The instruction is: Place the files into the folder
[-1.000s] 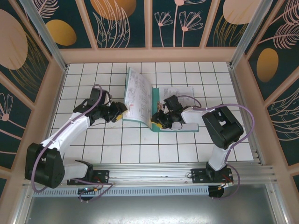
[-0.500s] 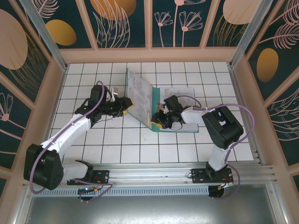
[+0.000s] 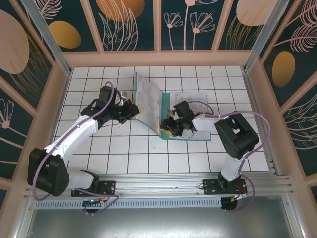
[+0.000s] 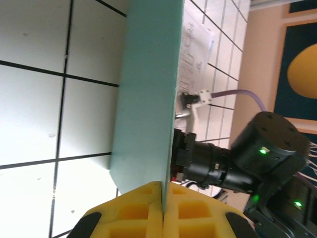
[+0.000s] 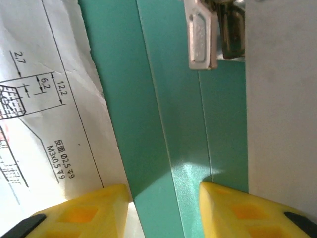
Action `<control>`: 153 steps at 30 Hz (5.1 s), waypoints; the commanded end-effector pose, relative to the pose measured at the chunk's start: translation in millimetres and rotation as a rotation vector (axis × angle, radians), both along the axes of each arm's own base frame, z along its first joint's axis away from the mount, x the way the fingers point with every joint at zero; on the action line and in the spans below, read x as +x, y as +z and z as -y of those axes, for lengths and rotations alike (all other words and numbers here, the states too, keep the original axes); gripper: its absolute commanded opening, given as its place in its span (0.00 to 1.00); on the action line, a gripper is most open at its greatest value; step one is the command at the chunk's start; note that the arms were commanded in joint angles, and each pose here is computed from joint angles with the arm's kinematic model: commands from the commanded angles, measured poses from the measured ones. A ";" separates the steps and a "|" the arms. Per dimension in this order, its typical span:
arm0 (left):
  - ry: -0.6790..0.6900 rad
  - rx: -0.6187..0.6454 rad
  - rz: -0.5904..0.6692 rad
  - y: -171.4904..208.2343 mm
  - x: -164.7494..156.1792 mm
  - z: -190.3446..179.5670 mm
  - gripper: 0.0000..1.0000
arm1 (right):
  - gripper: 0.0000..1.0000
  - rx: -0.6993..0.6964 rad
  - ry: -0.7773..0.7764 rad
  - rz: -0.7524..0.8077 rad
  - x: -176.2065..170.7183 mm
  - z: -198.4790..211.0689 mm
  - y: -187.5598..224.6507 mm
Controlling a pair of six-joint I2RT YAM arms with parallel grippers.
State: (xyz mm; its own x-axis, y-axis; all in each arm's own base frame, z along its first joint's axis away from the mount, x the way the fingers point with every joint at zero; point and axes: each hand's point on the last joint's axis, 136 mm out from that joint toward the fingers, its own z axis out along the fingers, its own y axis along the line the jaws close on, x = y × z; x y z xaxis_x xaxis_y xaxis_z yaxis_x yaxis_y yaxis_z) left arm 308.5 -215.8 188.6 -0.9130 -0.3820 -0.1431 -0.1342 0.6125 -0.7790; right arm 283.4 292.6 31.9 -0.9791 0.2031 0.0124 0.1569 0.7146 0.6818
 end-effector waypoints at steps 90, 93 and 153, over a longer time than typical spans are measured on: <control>-0.145 0.106 0.227 18.2 74.0 150.2 0.99 | 0.99 -0.275 -0.513 0.484 49.3 212.9 153.6; -0.060 0.198 0.296 33.0 65.7 108.6 0.99 | 0.99 -0.315 -0.516 0.599 47.5 216.9 178.1; 0.676 1.021 0.820 -47.5 81.9 -262.6 0.99 | 0.99 -0.746 -0.617 1.261 84.1 322.9 98.3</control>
